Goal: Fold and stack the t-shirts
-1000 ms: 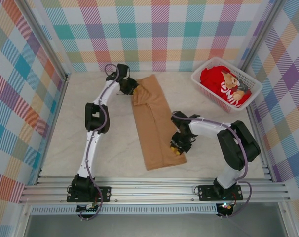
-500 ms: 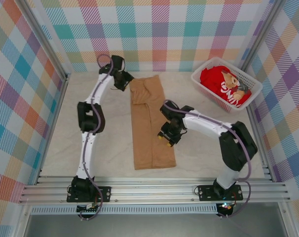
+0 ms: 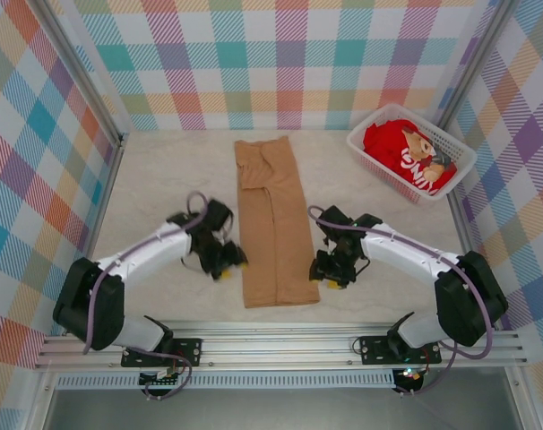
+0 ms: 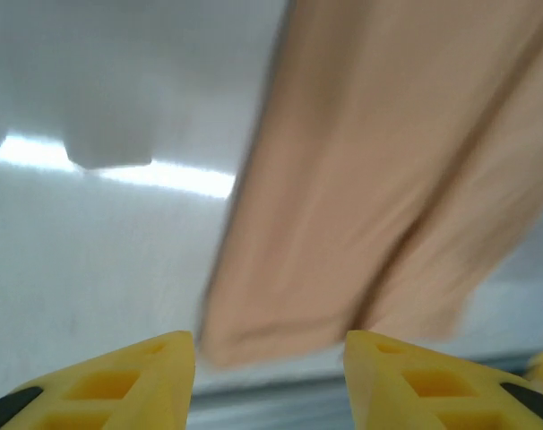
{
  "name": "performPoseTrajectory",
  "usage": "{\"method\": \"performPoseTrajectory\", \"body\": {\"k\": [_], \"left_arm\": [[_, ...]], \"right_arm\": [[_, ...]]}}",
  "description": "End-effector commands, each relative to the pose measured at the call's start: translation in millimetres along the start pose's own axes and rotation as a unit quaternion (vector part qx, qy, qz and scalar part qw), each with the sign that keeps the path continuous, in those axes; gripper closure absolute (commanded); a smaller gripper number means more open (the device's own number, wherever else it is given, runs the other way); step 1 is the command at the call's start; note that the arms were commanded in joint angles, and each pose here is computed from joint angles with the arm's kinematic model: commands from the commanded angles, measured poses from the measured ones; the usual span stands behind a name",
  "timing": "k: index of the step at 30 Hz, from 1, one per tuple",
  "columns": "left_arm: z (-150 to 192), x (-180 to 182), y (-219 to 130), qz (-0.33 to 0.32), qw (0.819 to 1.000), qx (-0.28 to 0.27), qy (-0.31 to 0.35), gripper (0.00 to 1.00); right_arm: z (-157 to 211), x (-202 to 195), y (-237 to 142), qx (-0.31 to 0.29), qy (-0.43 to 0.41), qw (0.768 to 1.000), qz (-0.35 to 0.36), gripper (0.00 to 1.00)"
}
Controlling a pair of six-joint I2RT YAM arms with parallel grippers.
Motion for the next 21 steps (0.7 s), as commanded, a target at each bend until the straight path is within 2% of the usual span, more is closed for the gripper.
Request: {"method": "performPoseTrajectory", "body": {"k": [1, 6, 9, 11, 16, 18, 21], "left_arm": [[37.5, -1.6, 11.2, 0.038, 0.999, 0.034, -0.006, 0.52], [44.9, -5.0, 35.1, 0.032, 0.999, 0.027, -0.012, 0.51], [38.4, -8.4, 44.3, 0.019, 1.0, 0.014, -0.01, 0.54], [35.1, -11.5, 50.7, 0.02, 1.0, 0.01, -0.011, 0.59], [37.7, -2.4, 58.1, -0.04, 0.999, 0.023, 0.01, 0.7], [37.8, -1.2, 57.8, -0.045, 0.999, 0.022, 0.014, 0.72], [35.9, -4.1, 59.6, -0.04, 0.999, 0.021, 0.014, 0.81]], "right_arm": [[12.0, 3.0, 7.4, 0.041, -0.026, 0.998, -0.034, 0.55], [13.5, -3.1, 19.8, 0.055, -0.013, 0.998, -0.029, 0.56], [14.7, -5.0, 22.5, 0.058, -0.012, 0.998, -0.03, 0.56], [16.5, -6.3, 23.6, 0.061, -0.011, 0.998, -0.032, 0.56], [19.4, -9.5, 20.9, 0.058, -0.006, 0.998, -0.031, 0.56], [19.4, -11.0, 21.3, 0.056, -0.003, 0.998, -0.029, 0.56], [19.5, -13.1, 25.8, 0.058, 0.003, 0.998, -0.027, 0.56]]}}
Point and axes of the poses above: each hand's point on the last joint's axis, 136 mm out from that joint toward the fingers, its own y axis out along the fingers, its own x axis along the line the jaws close on, z = x × y, the point moved 4 cm from there along -y, back along the fingers, and after that the axes turned 5 degrees about y, right-handed, at the moved point
